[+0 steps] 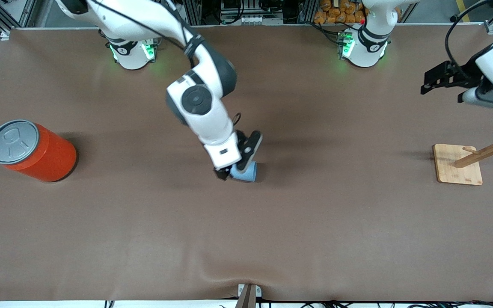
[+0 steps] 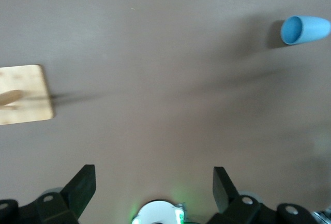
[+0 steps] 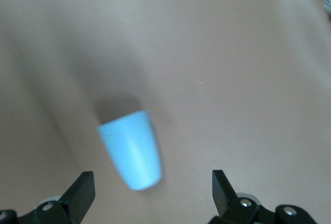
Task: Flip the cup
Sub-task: 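Lower the cup onto its side and open the right gripper, then withdraw the right gripper while the left gripper reaches toward the cup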
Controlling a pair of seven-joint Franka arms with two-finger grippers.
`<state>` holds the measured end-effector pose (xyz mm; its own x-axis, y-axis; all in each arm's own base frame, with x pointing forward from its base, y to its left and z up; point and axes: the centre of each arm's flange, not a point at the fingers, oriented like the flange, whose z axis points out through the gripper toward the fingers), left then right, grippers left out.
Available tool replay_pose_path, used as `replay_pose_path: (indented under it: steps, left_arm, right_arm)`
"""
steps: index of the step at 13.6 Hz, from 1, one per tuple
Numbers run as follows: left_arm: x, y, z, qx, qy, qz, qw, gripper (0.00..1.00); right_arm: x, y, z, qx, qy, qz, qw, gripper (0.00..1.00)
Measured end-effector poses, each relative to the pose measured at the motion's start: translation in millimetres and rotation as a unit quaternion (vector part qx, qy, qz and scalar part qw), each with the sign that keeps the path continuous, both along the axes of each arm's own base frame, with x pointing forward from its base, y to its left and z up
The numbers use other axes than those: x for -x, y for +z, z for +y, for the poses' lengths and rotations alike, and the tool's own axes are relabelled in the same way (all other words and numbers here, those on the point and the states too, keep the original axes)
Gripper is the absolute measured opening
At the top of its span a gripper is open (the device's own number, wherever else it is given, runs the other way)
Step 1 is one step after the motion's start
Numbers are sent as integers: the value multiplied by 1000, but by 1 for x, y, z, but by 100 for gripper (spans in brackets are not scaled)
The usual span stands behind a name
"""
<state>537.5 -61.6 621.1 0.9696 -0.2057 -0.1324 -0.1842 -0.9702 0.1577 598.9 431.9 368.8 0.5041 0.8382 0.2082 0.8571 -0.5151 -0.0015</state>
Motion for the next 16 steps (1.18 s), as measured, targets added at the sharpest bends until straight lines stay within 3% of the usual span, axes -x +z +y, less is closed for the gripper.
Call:
replay_pose_path:
  steps: [3, 7, 11, 16]
  left_arm:
    - [-22, -38, -15, 36, -9, 28, 999, 100]
    - [-48, -110, -50, 130, -5, 78, 988, 100]
    - [-70, -207, -94, 238, 36, 134, 961, 100]
    - [-61, -284, -171, 311, 72, 181, 930, 100]
  right_arm:
    - [-31, 0, -44, -8, -80, -3, 997, 100]
    - [-69, -4, -118, -1, -146, -1, 989, 100]
    - [-90, -17, -187, 19, -194, 4, 981, 100]
    - [-98, -13, -223, 21, -266, 5, 964, 100]
